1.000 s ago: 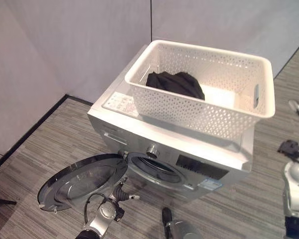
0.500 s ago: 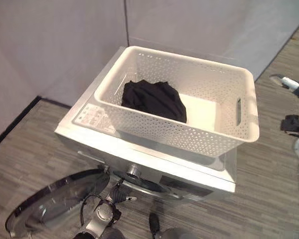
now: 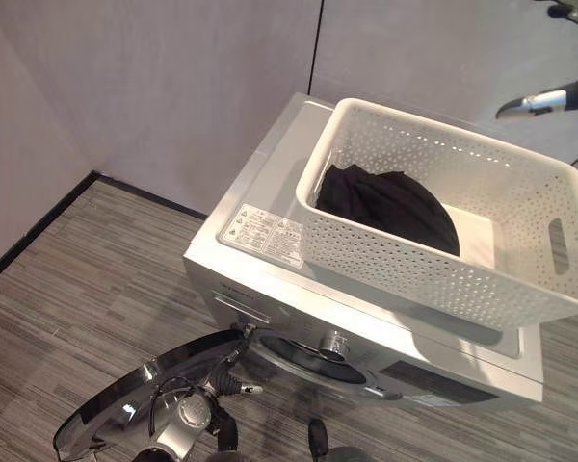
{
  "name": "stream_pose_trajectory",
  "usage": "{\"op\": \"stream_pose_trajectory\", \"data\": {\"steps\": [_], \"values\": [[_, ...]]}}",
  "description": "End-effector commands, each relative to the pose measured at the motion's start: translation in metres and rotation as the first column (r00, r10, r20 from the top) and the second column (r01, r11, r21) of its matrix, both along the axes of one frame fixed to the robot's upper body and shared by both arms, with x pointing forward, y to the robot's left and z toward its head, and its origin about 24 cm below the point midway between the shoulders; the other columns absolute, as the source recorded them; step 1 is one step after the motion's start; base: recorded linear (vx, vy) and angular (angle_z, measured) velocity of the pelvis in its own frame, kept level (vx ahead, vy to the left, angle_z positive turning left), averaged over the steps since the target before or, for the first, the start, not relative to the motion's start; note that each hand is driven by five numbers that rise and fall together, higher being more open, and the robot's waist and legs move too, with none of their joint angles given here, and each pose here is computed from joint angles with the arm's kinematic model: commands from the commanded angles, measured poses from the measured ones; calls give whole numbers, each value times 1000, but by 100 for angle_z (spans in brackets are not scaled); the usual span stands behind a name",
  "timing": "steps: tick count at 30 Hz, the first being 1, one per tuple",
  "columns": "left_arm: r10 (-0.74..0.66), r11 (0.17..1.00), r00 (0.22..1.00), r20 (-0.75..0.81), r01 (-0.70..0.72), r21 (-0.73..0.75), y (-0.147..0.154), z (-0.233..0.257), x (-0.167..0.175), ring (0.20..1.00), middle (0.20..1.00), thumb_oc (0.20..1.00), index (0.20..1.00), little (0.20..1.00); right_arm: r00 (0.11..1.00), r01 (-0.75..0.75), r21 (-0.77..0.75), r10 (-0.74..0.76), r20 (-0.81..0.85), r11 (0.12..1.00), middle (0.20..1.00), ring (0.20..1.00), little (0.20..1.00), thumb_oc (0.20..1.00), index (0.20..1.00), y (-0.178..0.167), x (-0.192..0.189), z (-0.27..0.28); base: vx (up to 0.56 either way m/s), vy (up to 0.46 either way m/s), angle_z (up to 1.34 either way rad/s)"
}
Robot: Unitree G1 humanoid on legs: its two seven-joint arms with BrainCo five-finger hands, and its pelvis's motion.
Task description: Grab the laundry basket,head to the washer,open it,put in the laundry and shut it.
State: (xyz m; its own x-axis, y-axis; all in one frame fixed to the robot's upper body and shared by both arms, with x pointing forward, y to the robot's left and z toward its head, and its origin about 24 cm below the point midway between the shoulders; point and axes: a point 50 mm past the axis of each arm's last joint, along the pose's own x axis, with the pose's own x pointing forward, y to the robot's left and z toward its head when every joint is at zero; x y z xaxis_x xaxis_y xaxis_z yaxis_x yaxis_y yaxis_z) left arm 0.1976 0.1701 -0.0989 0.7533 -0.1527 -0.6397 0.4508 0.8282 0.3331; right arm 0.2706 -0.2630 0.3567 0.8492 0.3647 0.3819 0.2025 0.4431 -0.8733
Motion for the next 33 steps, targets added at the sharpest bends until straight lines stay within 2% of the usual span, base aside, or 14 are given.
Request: {"op": "stream_pose_trajectory", "data": {"steps": [1, 9, 21, 28, 33], "values": [[-85, 993, 996, -17, 84, -82, -23, -3, -1, 1000, 1000, 1000, 1000, 1000, 989, 74, -42, -78, -125, 996, 1000, 1000, 1000, 1000, 1000, -12, 10, -6, -18, 18, 18], [-98, 989, 994, -42, 92, -112, -26, -4, -2, 1000, 1000, 1000, 1000, 1000, 939, 104, -151, -147, -312, 983, 1000, 1000, 1000, 1000, 1000, -16, 24, -30, -27, 6, 10], [-105, 987, 993, -51, 98, -128, -29, -4, 1, 1000, 1000, 1000, 1000, 1000, 894, -10, -257, -107, -436, 966, 1000, 1000, 1000, 1000, 1000, 7, 30, -44, -31, 2, 7], [-126, 982, 991, -48, 117, -148, -38, -2, 4, 1000, 1000, 1000, 1000, 1000, 855, -2, -339, -175, -489, 941, 1000, 1000, 1000, 1000, 1000, 10, 46, -56, -36, -2, 8], [-136, 979, 990, -48, 127, -159, -40, -1, 5, 1000, 1000, 1000, 1000, 1000, 796, 6, -437, -268, -542, 900, 1000, 1000, 1000, 1000, 1000, 2, 51, -73, -30, -15, 7]]}}
